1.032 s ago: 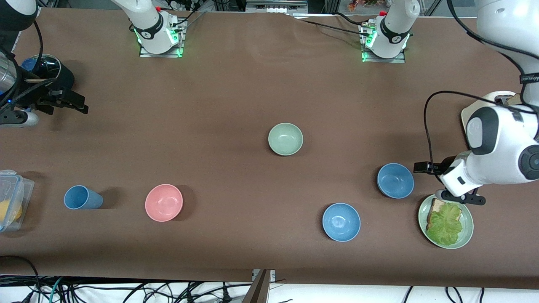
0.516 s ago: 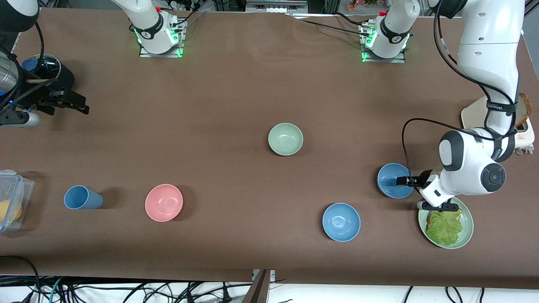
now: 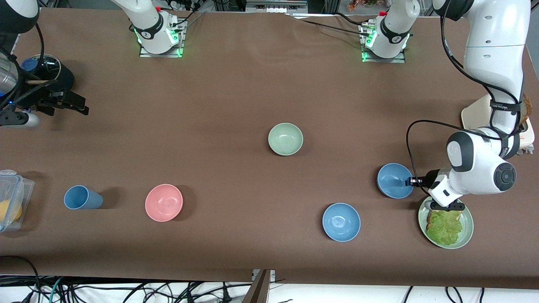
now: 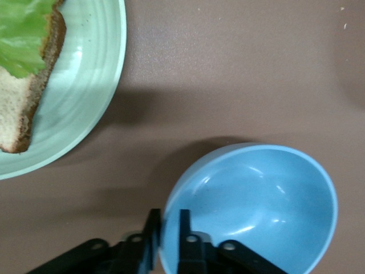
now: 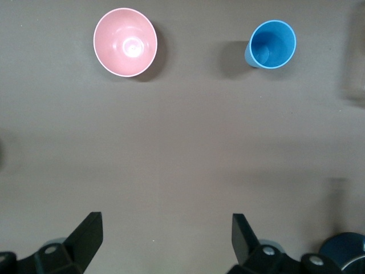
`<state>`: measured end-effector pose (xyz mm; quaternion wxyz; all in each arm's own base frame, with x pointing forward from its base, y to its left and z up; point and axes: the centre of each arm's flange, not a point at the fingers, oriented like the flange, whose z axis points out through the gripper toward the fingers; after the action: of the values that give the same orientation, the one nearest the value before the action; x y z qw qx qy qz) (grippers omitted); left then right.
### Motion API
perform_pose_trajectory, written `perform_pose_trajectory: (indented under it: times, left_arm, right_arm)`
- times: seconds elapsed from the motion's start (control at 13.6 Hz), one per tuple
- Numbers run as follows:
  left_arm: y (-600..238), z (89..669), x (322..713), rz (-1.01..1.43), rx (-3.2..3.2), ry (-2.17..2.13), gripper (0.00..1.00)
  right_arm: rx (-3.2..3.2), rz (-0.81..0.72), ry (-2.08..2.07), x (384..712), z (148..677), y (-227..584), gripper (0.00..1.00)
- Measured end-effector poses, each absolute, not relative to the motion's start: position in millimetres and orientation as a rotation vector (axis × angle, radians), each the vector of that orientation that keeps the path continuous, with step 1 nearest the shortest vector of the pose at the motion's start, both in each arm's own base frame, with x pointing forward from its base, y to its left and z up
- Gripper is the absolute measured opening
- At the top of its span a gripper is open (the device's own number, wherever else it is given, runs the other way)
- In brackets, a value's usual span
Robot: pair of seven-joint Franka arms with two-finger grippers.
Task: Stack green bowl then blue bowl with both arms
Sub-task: 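Lower the left gripper onto the blue bowl's rim and close it, then lift the blue bowl with the left gripper toward the green bowl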
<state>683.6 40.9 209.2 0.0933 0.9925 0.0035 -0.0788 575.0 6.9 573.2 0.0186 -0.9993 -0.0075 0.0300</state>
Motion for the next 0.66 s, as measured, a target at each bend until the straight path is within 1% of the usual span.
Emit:
perform_pose_trajectory:
  times: [0.07, 0.29, 0.44, 0.52, 0.66]
  left_arm:
    - [41, 207, 683, -0.237, 2.944, 0.010, 0.04]
    - [39, 208, 683, -0.250, 2.939, -0.006, 0.05]
    - [27, 219, 681, -0.333, 2.905, -0.053, 0.05]
    - [14, 238, 683, -0.357, 2.886, -0.091, 0.05]
    - [-28, 301, 690, -0.319, 2.873, -0.197, 0.05]
  right_arm:
    - [-3.103, 0.086, -0.023, 576, 573, 7, 1.00]
    - [-3.103, 0.081, -0.023, 576, 573, 7, 1.00]
    - [-3.103, 0.081, -0.023, 576, 573, 7, 1.00]
    - [-3.103, 0.082, -0.023, 576, 573, 7, 1.00]
    - [-3.103, 0.082, -0.023, 576, 573, 7, 1.00]
